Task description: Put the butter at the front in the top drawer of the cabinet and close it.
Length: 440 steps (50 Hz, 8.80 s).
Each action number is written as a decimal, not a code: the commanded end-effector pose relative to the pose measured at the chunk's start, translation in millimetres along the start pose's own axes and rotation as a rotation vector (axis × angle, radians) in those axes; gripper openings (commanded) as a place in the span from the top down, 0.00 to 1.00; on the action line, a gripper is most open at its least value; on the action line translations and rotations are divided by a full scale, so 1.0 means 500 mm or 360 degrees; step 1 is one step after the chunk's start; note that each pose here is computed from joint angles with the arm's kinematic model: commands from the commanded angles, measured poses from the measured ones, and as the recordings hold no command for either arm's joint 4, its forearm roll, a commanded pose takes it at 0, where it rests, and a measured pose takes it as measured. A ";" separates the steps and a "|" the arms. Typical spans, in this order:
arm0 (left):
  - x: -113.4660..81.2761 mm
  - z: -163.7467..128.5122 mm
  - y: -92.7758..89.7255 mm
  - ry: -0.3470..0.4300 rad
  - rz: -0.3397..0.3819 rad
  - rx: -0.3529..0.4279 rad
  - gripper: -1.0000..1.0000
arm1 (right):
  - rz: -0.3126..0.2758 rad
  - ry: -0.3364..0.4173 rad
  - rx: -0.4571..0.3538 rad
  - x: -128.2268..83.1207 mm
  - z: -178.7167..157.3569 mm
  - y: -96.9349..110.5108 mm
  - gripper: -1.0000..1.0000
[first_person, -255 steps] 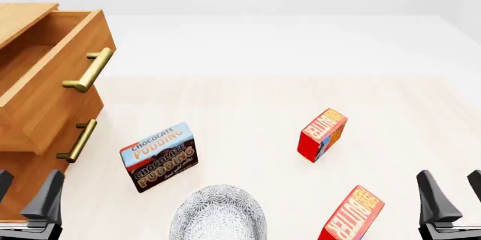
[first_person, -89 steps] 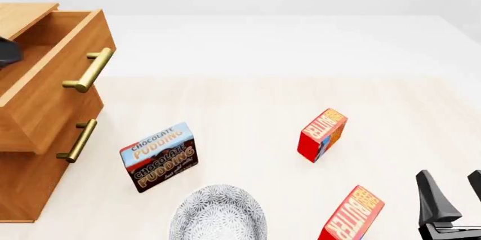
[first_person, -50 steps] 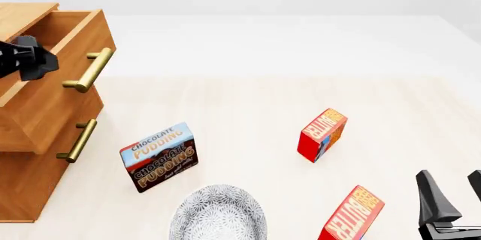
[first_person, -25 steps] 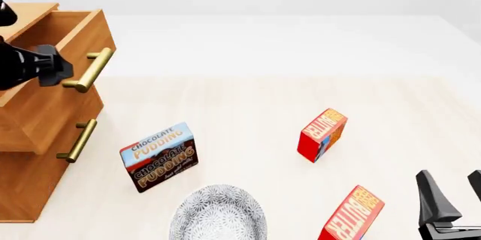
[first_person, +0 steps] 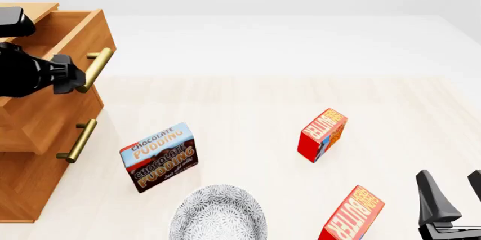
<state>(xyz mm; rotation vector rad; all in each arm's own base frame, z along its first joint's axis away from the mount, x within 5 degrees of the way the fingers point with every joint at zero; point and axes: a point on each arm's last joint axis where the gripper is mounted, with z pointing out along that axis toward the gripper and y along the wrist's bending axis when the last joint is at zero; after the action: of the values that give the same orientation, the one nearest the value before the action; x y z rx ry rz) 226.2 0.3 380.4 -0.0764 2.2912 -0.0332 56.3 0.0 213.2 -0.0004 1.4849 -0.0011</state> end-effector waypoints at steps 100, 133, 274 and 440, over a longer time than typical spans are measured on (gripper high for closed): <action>-0.011 0.051 -0.109 0.0078 0.0170 0.0243 0.00 | 0.0000 0.0000 0.0000 0.000 0.000 0.000 0.00; -0.006 0.050 -0.177 0.0071 0.0222 0.0396 0.00 | 0.0000 0.0000 0.0000 0.000 0.000 0.000 0.00; 0.066 0.094 -0.661 -0.0332 0.0831 0.1243 0.00 | 0.0000 0.0000 0.0000 0.000 0.000 0.000 0.00; 0.240 0.457 -0.803 0.0104 0.0697 0.1056 0.00 | 0.0000 0.0000 0.0000 0.000 0.000 0.000 0.00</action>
<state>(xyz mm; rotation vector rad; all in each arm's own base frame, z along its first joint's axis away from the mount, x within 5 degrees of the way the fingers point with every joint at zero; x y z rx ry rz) 336.9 -405.6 166.8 0.7704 2.1888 -0.5652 56.3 0.0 213.2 -0.0004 1.4849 -0.0011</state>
